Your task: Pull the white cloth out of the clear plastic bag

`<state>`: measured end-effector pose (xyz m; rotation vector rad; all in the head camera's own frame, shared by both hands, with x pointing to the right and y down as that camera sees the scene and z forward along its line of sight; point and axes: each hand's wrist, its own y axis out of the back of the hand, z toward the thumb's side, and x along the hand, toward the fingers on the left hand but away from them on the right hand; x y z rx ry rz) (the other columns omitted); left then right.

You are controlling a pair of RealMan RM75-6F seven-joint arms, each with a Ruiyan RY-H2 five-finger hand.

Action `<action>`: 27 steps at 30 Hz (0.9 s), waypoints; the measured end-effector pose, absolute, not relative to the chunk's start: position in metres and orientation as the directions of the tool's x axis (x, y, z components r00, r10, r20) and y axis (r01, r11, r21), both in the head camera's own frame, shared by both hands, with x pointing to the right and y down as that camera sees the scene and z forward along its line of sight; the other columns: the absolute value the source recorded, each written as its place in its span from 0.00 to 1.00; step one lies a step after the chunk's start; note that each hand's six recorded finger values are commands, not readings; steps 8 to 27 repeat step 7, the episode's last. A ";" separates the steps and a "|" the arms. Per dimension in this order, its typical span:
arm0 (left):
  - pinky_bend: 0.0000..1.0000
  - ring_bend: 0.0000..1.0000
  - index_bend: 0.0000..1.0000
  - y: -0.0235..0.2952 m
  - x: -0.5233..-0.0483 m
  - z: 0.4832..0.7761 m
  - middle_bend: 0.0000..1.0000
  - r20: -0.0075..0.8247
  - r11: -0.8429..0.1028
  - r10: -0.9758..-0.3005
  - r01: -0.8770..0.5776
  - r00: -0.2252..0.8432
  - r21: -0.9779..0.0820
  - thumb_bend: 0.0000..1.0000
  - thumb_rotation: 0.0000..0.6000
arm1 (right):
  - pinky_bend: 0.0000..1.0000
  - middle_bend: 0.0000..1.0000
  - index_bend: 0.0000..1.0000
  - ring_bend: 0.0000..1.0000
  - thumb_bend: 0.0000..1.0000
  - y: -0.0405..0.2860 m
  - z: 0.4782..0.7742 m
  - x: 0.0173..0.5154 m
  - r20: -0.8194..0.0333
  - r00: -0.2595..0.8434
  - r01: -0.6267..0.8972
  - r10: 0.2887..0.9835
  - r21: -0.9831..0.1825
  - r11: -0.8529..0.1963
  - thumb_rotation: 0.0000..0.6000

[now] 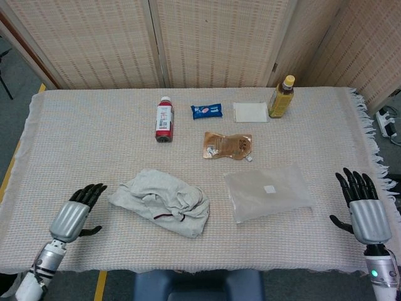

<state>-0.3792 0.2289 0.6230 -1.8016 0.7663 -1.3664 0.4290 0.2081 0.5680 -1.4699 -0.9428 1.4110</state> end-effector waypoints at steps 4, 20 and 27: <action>0.21 0.11 0.07 0.253 -0.420 0.598 0.13 0.527 -0.531 -0.841 -0.003 0.119 -0.847 0.14 1.00 | 0.00 0.00 0.00 0.00 0.02 0.220 0.536 0.444 -0.361 0.006 -0.117 0.933 -0.927 -0.357 1.00; 0.21 0.11 0.08 0.262 -0.443 0.581 0.15 0.469 -0.470 -0.882 -0.022 0.058 -0.882 0.15 1.00 | 0.00 0.00 0.00 0.00 0.02 0.226 0.533 0.456 -0.385 -0.038 -0.129 0.922 -0.913 -0.386 1.00; 0.21 0.11 0.08 0.262 -0.443 0.581 0.15 0.469 -0.470 -0.882 -0.022 0.058 -0.882 0.15 1.00 | 0.00 0.00 0.00 0.00 0.02 0.226 0.533 0.456 -0.385 -0.038 -0.129 0.922 -0.913 -0.386 1.00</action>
